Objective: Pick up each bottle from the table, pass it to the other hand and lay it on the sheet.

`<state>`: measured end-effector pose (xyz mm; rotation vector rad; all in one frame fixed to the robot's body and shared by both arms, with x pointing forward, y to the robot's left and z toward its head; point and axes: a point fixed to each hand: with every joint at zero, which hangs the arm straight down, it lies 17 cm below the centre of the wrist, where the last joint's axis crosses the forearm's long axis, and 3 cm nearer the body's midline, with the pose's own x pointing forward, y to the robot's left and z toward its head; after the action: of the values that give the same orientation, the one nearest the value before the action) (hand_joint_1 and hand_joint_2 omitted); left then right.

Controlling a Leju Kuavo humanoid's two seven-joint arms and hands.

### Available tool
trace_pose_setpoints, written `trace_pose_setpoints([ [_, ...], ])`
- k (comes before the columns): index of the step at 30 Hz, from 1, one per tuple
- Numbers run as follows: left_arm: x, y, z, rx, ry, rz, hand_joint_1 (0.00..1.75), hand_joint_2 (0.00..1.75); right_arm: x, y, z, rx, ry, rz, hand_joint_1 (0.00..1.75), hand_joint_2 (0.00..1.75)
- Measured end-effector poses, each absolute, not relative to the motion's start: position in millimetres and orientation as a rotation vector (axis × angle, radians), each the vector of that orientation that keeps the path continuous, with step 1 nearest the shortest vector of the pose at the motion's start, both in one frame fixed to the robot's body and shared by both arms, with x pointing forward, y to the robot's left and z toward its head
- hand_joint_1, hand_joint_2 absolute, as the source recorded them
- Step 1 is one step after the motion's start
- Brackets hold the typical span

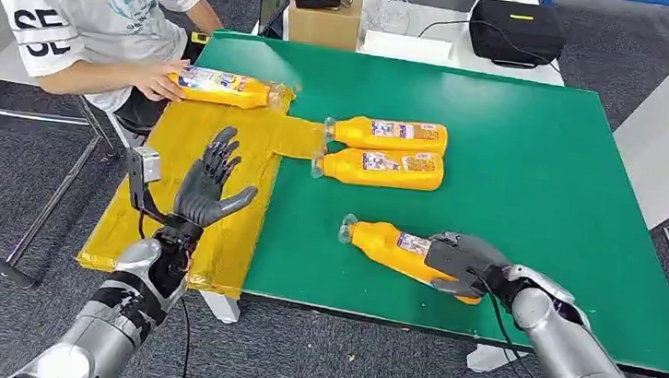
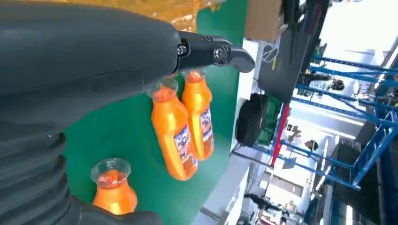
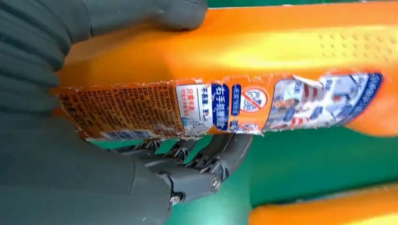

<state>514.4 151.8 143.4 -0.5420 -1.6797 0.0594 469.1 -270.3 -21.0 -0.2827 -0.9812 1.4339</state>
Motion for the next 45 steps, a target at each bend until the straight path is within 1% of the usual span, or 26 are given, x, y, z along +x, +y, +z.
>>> trace_pose_setpoints([
  [6,514.8,147.5,140.1,-0.552,-1.666,0.054,0.00,1.75,474.9,-287.1,-16.8,-0.307,-0.942,1.454,1.75,1.75],
  [9,516.6,155.2,133.3,-0.491,-1.663,0.074,0.00,1.75,495.1,-290.1,-5.3,-0.430,-1.019,1.328,1.75,1.75],
  [11,514.6,163.5,126.0,-0.416,-1.664,0.081,0.00,1.75,503.2,-274.1,5.4,-0.480,-1.124,1.211,1.75,1.75],
  [14,511.9,174.4,120.5,-0.317,-1.673,0.088,0.00,1.75,502.6,-231.6,31.3,-0.486,-1.317,1.065,1.75,1.75],
  [19,509.2,173.9,125.5,-0.289,-1.694,0.088,0.00,1.75,488.5,-179.1,57.7,-0.389,-1.480,0.952,1.75,1.75],
  [21,509.5,174.3,126.8,-0.282,-1.697,0.093,0.00,1.75,484.8,-162.0,82.9,-0.350,-1.600,0.866,1.75,1.75],
  [27,507.2,144.0,133.7,-0.362,-1.679,0.073,0.00,1.75,467.7,-112.6,147.2,-0.275,-1.860,0.687,1.75,1.75],
  [32,502.5,110.8,144.9,-0.486,-1.656,0.044,0.00,1.75,467.0,-96.2,177.9,-0.316,-1.978,0.656,1.75,1.75],
  [38,496.2,74.9,160.3,-0.603,-1.635,0.005,0.00,1.75,473.7,-72.0,189.8,-0.287,-2.026,0.665,1.75,1.75],
  [45,490.0,55.6,171.3,-0.658,-1.637,-0.026,0.00,1.75,477.5,-54.4,184.4,-0.252,-2.012,0.709,1.75,1.75],
])
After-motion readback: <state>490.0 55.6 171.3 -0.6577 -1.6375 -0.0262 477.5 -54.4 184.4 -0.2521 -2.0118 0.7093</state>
